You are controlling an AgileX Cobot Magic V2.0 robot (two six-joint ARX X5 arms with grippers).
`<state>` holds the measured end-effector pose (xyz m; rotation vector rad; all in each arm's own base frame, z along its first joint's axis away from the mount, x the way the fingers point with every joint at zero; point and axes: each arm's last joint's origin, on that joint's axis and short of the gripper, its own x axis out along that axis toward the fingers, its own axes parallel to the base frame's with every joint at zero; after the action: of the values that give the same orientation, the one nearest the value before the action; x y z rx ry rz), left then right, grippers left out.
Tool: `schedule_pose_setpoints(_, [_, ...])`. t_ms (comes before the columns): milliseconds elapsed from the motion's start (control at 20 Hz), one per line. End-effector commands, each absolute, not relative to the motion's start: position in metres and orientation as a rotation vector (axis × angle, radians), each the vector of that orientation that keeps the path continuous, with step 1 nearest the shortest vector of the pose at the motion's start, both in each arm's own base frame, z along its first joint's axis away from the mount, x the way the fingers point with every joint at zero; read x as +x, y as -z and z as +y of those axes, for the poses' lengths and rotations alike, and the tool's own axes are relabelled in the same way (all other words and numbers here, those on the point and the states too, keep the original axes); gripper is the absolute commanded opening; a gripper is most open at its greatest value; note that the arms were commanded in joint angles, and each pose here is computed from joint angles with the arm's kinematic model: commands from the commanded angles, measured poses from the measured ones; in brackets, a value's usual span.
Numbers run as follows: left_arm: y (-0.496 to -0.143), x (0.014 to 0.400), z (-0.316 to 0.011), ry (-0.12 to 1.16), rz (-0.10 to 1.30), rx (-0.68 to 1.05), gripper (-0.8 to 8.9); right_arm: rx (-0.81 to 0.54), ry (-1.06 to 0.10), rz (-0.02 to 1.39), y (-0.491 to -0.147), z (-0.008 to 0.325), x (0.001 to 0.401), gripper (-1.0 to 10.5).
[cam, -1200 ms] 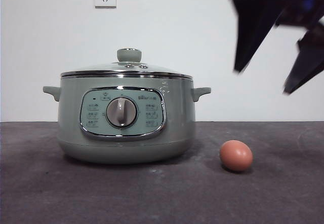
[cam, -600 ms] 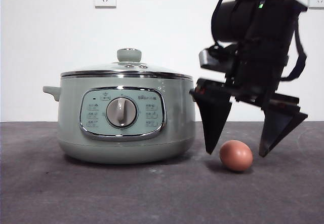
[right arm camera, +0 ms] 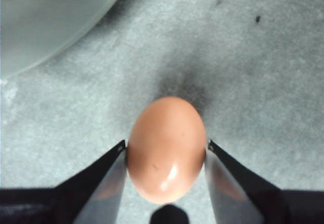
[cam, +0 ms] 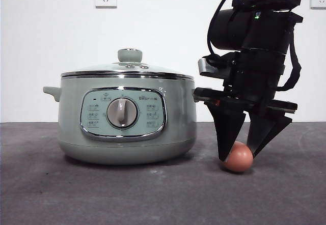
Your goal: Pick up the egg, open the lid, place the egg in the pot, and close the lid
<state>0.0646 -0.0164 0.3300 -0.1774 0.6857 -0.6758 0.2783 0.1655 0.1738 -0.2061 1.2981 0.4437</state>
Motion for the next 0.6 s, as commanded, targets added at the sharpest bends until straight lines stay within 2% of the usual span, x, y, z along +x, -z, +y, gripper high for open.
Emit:
schedule_pose_setpoints(50, [-0.331,0.065,-0.016,0.677,0.676,-0.167,6.60,-0.207,-0.445,1.313,-0.169,0.167,0.279,-0.1])
schedule_pose_setpoints(300, [-0.333,0.073,-0.016,0.677,0.654,-0.158,6.60,-0.211,-0.463,1.261,-0.193,0.161,0.271,-0.1])
schedule_pose_setpoints(600, [-0.333,0.108,-0.016,0.682,0.657,-0.171,6.61,-0.175,-0.516,1.013,-0.279,0.135,0.227,-0.1])
